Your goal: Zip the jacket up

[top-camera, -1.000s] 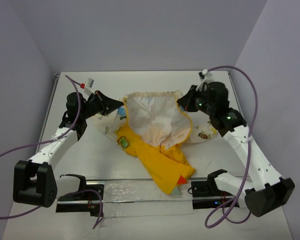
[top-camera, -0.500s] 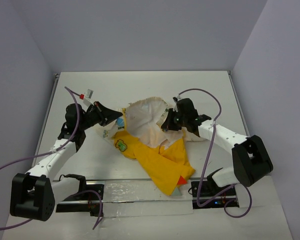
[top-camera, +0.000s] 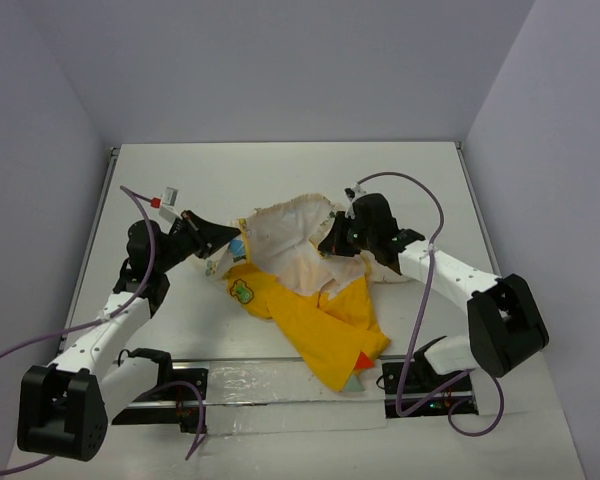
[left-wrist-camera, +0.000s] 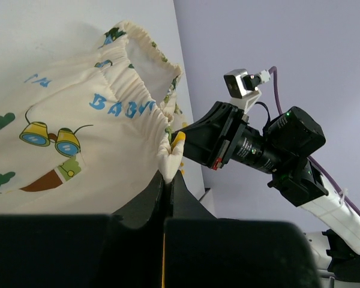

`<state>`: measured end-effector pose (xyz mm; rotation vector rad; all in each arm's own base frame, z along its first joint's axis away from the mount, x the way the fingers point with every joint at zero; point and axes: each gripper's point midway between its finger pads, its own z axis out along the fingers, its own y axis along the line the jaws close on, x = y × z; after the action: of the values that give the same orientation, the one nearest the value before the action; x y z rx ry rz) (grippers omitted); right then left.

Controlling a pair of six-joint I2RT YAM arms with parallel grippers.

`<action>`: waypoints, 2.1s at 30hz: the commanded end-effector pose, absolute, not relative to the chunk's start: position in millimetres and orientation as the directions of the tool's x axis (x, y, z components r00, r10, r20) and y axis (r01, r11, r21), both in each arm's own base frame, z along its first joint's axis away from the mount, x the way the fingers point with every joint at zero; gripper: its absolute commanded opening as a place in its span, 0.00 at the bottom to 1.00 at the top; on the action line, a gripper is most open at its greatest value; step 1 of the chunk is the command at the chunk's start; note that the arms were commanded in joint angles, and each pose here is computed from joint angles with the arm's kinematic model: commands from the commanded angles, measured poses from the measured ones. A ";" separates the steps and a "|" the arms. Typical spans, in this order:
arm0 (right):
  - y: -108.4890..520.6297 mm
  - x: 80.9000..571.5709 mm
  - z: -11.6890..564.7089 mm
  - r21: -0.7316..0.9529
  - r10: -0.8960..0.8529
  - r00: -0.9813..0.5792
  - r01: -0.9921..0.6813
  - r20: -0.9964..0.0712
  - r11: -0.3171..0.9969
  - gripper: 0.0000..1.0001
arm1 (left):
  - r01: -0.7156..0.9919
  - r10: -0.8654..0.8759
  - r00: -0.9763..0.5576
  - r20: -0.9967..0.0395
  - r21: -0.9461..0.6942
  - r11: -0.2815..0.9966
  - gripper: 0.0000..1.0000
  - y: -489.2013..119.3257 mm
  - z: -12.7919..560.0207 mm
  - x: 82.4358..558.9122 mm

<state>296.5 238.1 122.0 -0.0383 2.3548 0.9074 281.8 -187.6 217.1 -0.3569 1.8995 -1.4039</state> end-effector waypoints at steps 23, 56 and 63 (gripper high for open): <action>238.1 309.9 222.2 0.515 0.124 -0.631 -0.485 -0.766 0.706 0.00 | 0.483 -0.518 -0.594 -0.616 -0.788 0.382 0.00 -193.0 263.2 273.1; 294.3 276.8 256.9 0.612 0.145 -0.621 -0.654 -0.770 0.445 0.00 | 0.660 -0.415 -0.725 -0.549 -0.727 -0.190 0.00 -235.4 301.1 228.2; 308.2 277.7 225.9 0.674 0.120 -0.697 -0.612 -0.706 0.413 0.00 | 0.660 -0.434 -0.723 -0.538 -0.723 -0.203 0.00 -235.4 303.5 224.4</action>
<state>276.7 296.0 222.1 -0.4021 2.0101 1.2672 262.0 -243.5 223.0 -0.1901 1.8466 -2.0350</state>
